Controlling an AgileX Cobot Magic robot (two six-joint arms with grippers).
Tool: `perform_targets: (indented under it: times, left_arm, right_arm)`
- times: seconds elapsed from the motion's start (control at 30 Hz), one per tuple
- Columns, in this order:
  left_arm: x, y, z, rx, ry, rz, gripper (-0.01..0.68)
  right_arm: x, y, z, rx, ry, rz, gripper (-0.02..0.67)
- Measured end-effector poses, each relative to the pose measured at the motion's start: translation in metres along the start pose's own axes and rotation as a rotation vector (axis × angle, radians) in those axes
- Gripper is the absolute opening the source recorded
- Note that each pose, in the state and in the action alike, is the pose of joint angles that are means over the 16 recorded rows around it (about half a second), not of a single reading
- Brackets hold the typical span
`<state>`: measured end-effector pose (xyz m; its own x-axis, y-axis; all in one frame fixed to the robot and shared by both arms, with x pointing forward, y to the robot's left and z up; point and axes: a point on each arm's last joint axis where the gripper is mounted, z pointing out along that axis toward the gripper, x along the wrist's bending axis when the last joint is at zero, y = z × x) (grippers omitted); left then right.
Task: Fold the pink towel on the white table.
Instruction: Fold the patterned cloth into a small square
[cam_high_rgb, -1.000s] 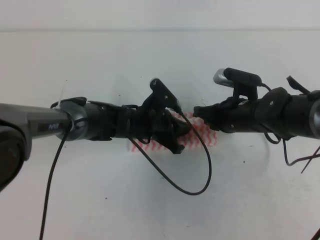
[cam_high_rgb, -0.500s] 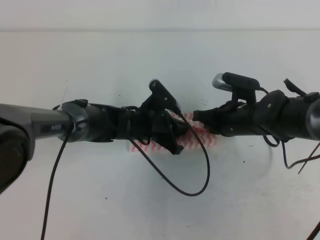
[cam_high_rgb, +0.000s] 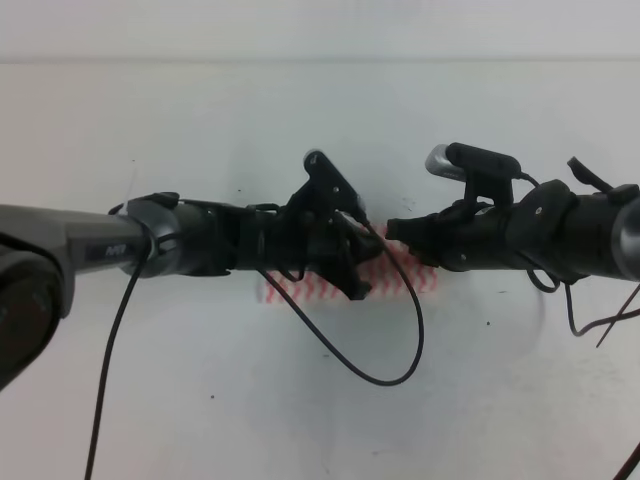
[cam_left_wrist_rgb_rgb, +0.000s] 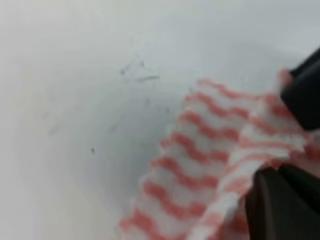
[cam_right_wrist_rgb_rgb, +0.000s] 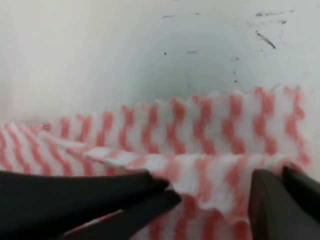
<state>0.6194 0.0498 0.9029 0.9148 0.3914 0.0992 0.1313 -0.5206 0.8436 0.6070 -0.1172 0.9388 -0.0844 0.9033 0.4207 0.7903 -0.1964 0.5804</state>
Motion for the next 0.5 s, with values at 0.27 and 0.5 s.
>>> perform_targets:
  times: [0.27,0.5]
  left_arm:
    - [0.0021,0.0043,0.0003,-0.013,0.002,0.010,0.005]
    - [0.0020,0.0035,0.0011,-0.011,0.001,0.008,0.005]
  right_arm:
    - [-0.0003,0.0011,-0.0001,-0.011,-0.004,0.000,-0.017]
    - [-0.0008,0.0022,0.0000,-0.024,-0.008,0.000,-0.017]
